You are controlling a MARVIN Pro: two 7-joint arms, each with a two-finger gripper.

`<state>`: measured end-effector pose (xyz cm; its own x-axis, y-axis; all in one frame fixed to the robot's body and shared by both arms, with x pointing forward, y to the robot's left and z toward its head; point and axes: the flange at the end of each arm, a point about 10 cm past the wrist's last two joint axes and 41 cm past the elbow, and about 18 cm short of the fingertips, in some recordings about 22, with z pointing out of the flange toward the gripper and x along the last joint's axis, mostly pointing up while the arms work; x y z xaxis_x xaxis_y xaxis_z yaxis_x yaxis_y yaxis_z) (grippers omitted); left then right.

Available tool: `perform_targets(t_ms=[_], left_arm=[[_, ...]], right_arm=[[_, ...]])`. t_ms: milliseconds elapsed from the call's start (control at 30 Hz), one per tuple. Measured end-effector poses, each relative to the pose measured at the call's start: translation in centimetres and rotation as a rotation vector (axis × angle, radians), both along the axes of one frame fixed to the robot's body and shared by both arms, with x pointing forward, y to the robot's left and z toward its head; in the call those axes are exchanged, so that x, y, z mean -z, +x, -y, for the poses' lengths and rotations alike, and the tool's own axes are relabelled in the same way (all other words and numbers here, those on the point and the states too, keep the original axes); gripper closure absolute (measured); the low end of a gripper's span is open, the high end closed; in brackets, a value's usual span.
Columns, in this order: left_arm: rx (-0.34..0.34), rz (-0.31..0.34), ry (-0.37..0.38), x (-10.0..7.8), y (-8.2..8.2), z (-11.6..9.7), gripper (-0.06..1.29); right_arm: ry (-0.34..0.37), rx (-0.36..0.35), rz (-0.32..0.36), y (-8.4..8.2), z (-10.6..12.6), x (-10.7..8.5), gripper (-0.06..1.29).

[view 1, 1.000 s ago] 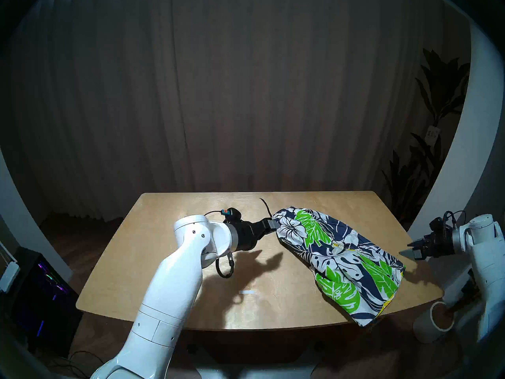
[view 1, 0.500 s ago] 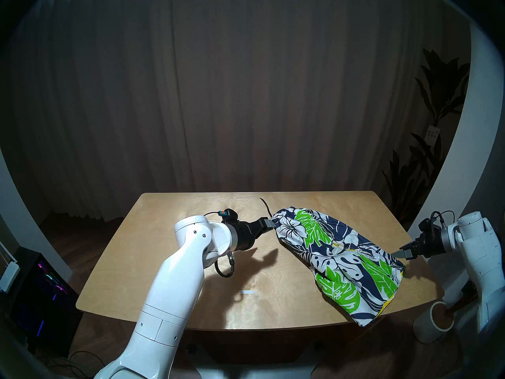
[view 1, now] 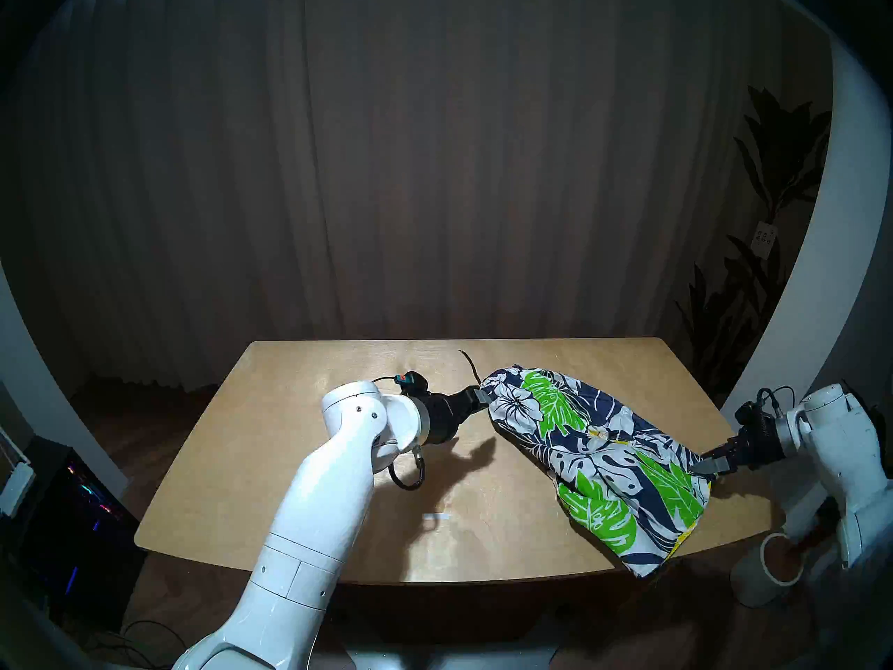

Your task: Fold the pants in half lengthwise, then in half again, and set them down flat

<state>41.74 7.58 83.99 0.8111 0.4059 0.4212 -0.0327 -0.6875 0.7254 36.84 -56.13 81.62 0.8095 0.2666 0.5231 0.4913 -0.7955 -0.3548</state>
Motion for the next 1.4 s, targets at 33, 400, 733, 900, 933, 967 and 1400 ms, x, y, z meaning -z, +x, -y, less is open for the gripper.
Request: perform_targets(t_ms=[33, 400, 733, 900, 933, 967, 1400], left_arm=[[-0.001, 0.0, -0.001, 0.0, 0.0, 0.0, -0.02], [-0.015, -0.004, -0.008, 0.3, 0.3, 0.1, -0.02], [-0.018, -0.007, -0.011, 0.4, 0.4, 0.3, -0.02], [-0.023, -0.007, -0.013, 0.5, 0.4, 0.4, -0.02], [-0.023, -0.007, -0.013, 0.5, 0.4, 0.4, -0.02], [-0.024, -0.007, -0.014, 0.5, 0.4, 0.4, -0.02], [-0.033, -0.009, -0.019, 0.6, 0.4, 0.5, -0.02]], right_arm=[[0.001, -0.006, -0.003, 0.1, 0.0, 0.0, 0.0], [-0.004, -0.065, -0.027, 0.5, -0.1, 0.1, 0.0], [0.044, -0.075, -0.016, 0.5, -0.8, 0.5, 0.0], [0.077, -0.099, -0.015, 0.3, -1.9, 0.7, 0.0], [0.082, -0.102, -0.015, 0.2, -2.0, 0.7, 0.0], [0.088, -0.103, -0.016, 0.1, -2.1, 0.8, 0.0], [0.158, -0.096, -0.035, -1.3, -2.7, 1.4, 0.01]])
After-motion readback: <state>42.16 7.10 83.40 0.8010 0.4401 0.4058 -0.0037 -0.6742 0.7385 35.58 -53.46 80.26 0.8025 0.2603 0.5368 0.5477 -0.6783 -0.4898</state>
